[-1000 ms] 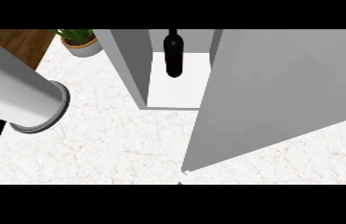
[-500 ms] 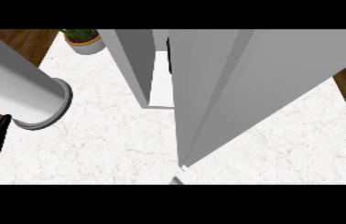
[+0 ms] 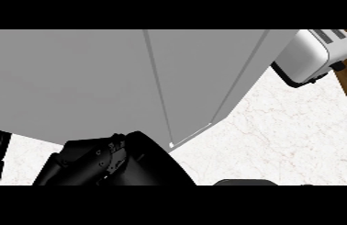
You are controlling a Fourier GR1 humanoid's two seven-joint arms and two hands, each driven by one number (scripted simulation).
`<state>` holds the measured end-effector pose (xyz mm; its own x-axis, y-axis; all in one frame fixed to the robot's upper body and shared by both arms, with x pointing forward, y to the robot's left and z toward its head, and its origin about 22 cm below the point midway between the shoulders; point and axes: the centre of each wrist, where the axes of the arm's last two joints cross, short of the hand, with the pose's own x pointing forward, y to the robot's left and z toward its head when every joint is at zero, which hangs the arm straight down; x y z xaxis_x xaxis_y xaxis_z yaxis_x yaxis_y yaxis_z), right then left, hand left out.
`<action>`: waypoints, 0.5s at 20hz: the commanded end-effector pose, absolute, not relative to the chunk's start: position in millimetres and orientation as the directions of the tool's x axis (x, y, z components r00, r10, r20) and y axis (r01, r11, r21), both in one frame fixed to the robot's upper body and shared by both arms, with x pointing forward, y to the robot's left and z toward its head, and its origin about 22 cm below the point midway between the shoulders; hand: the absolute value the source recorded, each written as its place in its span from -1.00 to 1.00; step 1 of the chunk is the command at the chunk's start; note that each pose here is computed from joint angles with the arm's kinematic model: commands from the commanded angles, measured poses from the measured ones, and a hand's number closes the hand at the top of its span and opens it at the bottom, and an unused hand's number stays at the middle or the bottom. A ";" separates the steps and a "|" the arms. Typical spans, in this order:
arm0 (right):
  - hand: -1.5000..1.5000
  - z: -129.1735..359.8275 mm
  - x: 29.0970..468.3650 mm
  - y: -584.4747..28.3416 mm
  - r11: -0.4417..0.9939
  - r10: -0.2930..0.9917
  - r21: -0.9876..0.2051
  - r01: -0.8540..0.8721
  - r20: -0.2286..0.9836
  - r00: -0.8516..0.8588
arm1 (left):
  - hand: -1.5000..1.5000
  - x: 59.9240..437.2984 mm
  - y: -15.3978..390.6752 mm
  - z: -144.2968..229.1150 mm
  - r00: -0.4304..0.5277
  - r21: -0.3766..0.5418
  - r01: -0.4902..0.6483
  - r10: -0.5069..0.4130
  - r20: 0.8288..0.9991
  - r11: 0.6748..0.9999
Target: Pick up the wine, place it into the cabinet and close the cabinet
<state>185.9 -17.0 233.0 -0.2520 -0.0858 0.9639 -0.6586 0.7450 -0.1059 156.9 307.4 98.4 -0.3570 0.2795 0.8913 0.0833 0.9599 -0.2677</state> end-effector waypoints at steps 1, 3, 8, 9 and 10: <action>1.00 259.0 220.1 14.3 0.770 -0.080 -0.111 -0.628 0.960 -0.268 | -1.00 162.5 315.1 94.7 -0.363 -0.269 0.068 0.275 0.890 0.961; 1.00 262.0 231.5 29.7 0.777 -0.078 -0.119 -0.618 0.956 -0.283 | -1.00 166.4 313.1 94.9 -0.360 -0.271 0.068 0.277 0.891 0.960; 1.00 286.0 261.3 33.3 0.813 0.037 -0.268 -0.517 0.910 -0.414 | -1.00 169.4 308.2 105.4 -0.376 -0.270 0.042 0.266 0.888 0.962; 1.00 271.1 273.2 35.9 0.822 0.047 -0.267 -0.503 0.913 -0.406 | -1.00 157.2 304.0 94.1 -0.372 -0.266 0.055 0.267 0.889 0.962; 1.00 266.3 297.2 31.4 0.827 0.056 -0.266 -0.495 0.915 -0.399 | -1.00 170.9 310.3 82.9 -0.368 -0.254 0.062 0.259 0.893 0.965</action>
<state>261.3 28.8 268.0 -0.3772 0.0110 0.9260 -0.5456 0.8053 -0.2319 165.5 307.9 94.0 -0.3684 0.2680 0.8902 0.0578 0.9623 -0.2657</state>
